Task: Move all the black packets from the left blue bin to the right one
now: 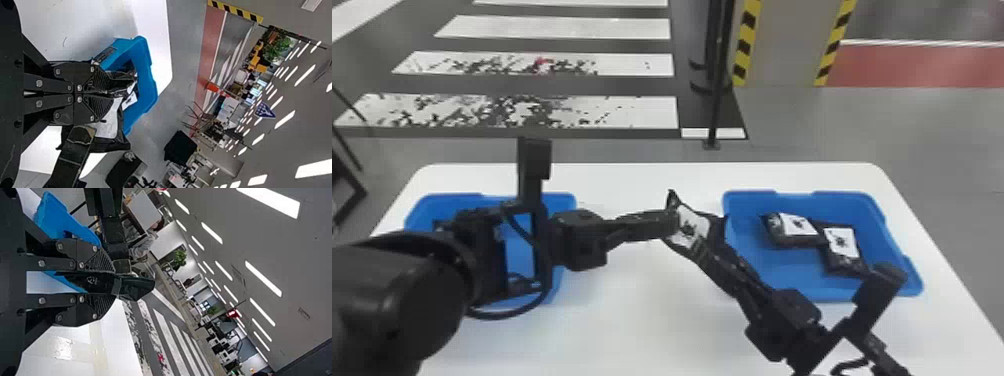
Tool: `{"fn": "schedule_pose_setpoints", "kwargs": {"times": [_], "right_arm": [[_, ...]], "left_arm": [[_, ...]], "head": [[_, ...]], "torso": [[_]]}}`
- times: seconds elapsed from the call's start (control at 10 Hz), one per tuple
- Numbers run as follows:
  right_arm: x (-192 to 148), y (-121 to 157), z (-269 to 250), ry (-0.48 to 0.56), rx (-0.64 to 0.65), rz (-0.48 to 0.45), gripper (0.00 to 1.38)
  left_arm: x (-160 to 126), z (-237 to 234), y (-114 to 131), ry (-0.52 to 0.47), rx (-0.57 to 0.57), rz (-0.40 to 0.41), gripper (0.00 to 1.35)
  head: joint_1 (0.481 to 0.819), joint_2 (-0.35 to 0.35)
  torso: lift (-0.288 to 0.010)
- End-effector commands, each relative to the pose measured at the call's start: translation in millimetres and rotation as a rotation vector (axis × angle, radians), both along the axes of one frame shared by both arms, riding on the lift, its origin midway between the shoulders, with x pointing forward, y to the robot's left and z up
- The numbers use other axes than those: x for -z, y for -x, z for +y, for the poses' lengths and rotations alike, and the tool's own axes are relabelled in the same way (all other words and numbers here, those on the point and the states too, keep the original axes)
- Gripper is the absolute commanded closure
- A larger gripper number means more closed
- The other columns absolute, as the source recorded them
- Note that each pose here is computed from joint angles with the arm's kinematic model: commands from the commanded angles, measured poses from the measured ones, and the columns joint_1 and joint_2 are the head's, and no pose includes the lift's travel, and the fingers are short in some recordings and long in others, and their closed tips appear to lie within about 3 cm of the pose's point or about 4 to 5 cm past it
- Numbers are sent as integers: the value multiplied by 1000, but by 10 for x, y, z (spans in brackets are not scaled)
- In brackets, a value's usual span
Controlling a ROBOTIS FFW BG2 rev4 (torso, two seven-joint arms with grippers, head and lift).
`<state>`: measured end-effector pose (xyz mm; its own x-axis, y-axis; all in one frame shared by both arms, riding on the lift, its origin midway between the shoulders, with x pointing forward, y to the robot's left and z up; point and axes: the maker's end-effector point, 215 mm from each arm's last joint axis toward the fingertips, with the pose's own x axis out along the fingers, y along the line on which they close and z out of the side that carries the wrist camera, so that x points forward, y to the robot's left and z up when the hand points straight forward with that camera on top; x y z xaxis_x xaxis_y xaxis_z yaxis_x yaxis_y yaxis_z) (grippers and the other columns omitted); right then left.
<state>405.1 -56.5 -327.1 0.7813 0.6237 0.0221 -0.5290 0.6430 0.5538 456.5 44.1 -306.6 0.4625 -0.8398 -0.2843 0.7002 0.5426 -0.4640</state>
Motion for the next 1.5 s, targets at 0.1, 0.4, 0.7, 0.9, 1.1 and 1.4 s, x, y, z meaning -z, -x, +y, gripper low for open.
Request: {"fn": "schedule_pose_setpoints", "kwargs": {"times": [0.1,0.4,0.7,0.9,1.1,1.4], "right_arm": [[-10,-7,-2,-6,-1,-1,1279],[145,-313,-398,71,66,-11,1277],[365,-934,-1146,208,192,-26,1279],[528,-1117,-1624,277,289,0,1279],[870,-1089,-1980,332,335,76,1279],[1080,-1003,-2284,342,397,104,486]], "left_arm": [[-23,62,-27,42,-44,-2,906],[25,268,5,44,-87,10,137],[12,684,3,29,-173,-4,145],[104,968,102,15,-227,22,150],[90,1265,114,-16,-281,15,151],[96,1886,126,-93,-381,23,151]], "head": [[695,-15],[695,-3],[695,-47],[695,-74],[695,-92],[695,-86]], "torso": [[-140],[-140],[-140],[-140],[-140],[-140]]}}
